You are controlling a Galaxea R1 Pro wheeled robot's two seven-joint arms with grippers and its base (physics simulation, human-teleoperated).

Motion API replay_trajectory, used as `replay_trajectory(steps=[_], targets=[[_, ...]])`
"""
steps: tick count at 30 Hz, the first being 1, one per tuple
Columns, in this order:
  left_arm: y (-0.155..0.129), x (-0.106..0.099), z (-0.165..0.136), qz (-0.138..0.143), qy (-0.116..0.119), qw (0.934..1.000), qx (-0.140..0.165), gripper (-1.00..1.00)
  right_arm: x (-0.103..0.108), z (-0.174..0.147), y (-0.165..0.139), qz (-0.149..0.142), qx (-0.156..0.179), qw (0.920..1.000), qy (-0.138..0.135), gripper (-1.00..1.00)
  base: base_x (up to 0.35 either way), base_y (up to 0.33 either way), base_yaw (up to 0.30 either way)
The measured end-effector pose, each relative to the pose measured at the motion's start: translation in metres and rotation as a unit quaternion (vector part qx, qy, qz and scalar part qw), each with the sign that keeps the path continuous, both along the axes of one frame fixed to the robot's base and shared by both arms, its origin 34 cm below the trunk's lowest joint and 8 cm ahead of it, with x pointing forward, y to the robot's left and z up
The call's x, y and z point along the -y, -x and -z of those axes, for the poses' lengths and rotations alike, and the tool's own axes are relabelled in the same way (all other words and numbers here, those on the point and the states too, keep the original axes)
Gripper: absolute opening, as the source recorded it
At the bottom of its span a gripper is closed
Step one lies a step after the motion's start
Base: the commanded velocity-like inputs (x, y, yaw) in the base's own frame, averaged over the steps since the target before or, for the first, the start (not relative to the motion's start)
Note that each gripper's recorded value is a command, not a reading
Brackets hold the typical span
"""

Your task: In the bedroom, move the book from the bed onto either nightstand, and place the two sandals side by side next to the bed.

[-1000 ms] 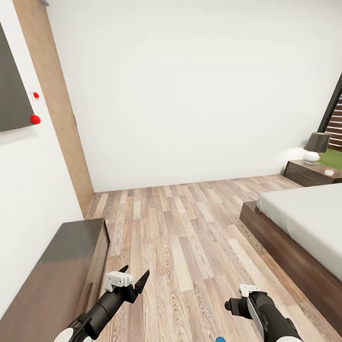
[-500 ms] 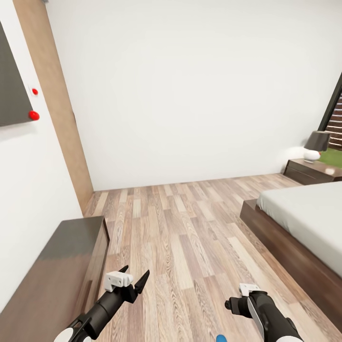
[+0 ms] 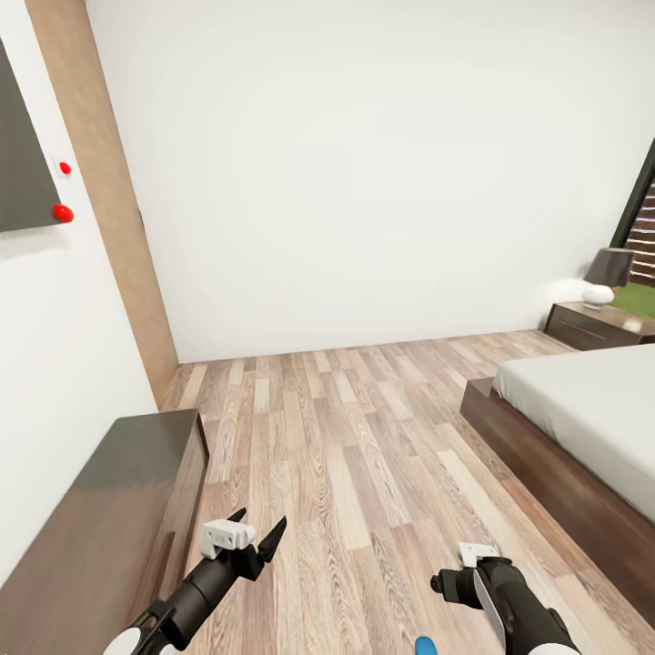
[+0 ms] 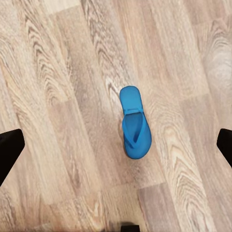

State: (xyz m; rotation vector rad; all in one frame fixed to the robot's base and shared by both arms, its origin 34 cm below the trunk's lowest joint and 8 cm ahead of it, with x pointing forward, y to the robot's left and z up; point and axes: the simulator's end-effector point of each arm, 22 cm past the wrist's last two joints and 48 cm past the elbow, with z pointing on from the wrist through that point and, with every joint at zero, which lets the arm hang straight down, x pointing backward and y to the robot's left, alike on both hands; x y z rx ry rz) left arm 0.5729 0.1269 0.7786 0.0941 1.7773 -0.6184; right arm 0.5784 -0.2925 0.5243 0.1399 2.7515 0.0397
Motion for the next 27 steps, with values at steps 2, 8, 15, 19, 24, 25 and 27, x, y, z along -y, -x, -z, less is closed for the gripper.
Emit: replay_trajectory(steps=[2,8,15,19,24,25,27], targets=[[0.0,0.0,0.004,0.0,0.0,1.0,0.0,1.0,0.0,0.004,0.0,0.0,0.0,1.0,0.001,1.0,0.0,0.0,0.0],[0.002,0.0,0.015,0.0,0.0,1.0,0.0,1.0,0.007,0.015,0.003,-0.004,-0.002,0.9998,0.02,1.0,0.0,0.0,0.0],[0.004,0.0,0.029,0.0,0.0,1.0,0.0,1.0,0.044,0.026,0.008,0.014,-0.009,0.9946,0.103,1.0,0.0,0.0,0.0],[0.005,0.0,0.037,0.0,0.0,1.0,0.0,1.0,0.048,0.033,0.009,0.017,-0.008,0.9938,0.11,1.0,0.0,0.0,0.0],[0.006,0.0,0.047,0.0,0.0,1.0,0.0,1.0,0.048,0.043,0.01,0.017,-0.007,0.9936,0.112,1.0,0.0,0.0,0.0],[0.007,0.0,0.049,0.0,0.0,1.0,0.0,1.0,0.048,0.045,0.01,0.017,-0.007,0.9936,0.112,1.0,0.0,0.0,0.0],[0.007,0.0,0.053,0.0,0.0,1.0,0.0,1.0,0.048,0.049,0.011,0.018,-0.007,0.9935,0.112,1.0,0.0,0.0,0.0]])
